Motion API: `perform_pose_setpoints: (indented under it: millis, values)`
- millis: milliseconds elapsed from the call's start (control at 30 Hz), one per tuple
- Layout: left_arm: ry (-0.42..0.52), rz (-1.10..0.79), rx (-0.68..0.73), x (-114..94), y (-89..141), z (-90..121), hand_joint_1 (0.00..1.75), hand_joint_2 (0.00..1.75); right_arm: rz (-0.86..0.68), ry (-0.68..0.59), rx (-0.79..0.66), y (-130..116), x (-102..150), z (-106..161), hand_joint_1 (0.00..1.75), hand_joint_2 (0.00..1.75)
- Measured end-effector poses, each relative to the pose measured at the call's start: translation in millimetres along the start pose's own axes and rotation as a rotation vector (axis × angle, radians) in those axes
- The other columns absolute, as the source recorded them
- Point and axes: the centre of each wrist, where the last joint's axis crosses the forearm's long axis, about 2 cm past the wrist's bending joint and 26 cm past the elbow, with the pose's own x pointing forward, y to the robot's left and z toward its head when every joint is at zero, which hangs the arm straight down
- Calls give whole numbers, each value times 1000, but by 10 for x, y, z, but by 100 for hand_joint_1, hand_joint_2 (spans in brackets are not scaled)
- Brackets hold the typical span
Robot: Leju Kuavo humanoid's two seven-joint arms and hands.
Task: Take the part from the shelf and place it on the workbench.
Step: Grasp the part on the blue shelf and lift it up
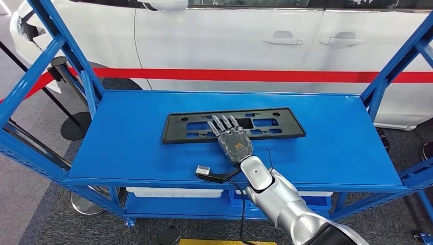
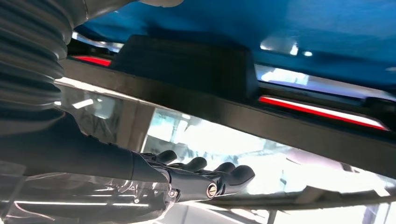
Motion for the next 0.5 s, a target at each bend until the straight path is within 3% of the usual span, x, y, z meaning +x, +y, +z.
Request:
perform_pose_setpoints:
  millis: [500]
  values:
    - [0,-11,-20,11,-16,-3,0,0,49,119,89,-87,-217,-179,0,175]
